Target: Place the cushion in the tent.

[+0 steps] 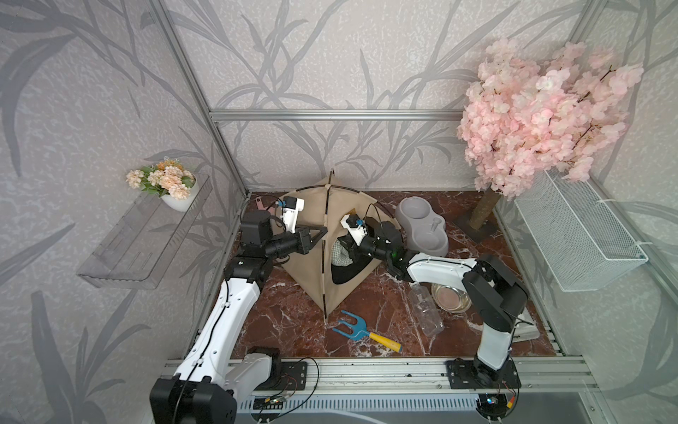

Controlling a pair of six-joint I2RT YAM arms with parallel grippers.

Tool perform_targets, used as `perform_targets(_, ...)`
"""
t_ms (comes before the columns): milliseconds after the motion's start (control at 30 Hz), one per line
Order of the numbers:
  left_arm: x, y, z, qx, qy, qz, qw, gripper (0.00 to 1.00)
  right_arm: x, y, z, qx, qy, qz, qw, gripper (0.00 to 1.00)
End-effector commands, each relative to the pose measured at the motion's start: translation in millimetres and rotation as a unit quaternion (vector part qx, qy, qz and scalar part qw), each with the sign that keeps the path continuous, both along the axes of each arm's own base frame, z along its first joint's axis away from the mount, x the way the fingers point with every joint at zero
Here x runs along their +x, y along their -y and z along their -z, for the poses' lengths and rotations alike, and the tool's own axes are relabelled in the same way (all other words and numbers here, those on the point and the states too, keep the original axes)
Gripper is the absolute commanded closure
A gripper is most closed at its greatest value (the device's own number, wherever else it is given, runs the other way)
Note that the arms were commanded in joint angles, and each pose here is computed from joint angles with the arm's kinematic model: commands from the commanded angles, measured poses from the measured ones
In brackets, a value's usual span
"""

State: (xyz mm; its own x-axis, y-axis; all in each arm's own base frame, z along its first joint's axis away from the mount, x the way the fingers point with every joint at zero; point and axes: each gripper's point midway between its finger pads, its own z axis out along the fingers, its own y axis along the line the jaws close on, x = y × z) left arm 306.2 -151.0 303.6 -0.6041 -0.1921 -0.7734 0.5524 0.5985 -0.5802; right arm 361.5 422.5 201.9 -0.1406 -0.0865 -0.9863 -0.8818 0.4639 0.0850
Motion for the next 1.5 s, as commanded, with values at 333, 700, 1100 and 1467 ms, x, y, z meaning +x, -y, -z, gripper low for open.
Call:
perform_targets(333, 2.1, -27.5, 0.4, 0.041, 0.013, -0.05, 0.998, 1.0, 25.0, 62.5, 46.1, -0.045, -0.156, 0.152, 0.975, 0.25)
perform_targets(700, -0.7, -37.9, 9.8, 0.071, 0.01, -0.071, 0.995, 1.0, 27.8, 130.9, -3.7, -0.13, -0.123, 0.264, 0.948, 0.18)
perform_targets(1100, 2.5, -34.2, 0.7, 0.046, 0.019, -0.069, 0.996, 1.0, 4.0, 153.2, 33.3, -0.123, -0.195, 0.332, 0.915, 0.38)
perform_targets(1467, 2.1, -27.1, 16.7, 0.045, 0.004, -0.054, 0.998, 1.0, 34.7, 81.5, 41.1, -0.061, -0.175, 0.255, 0.949, 0.81)
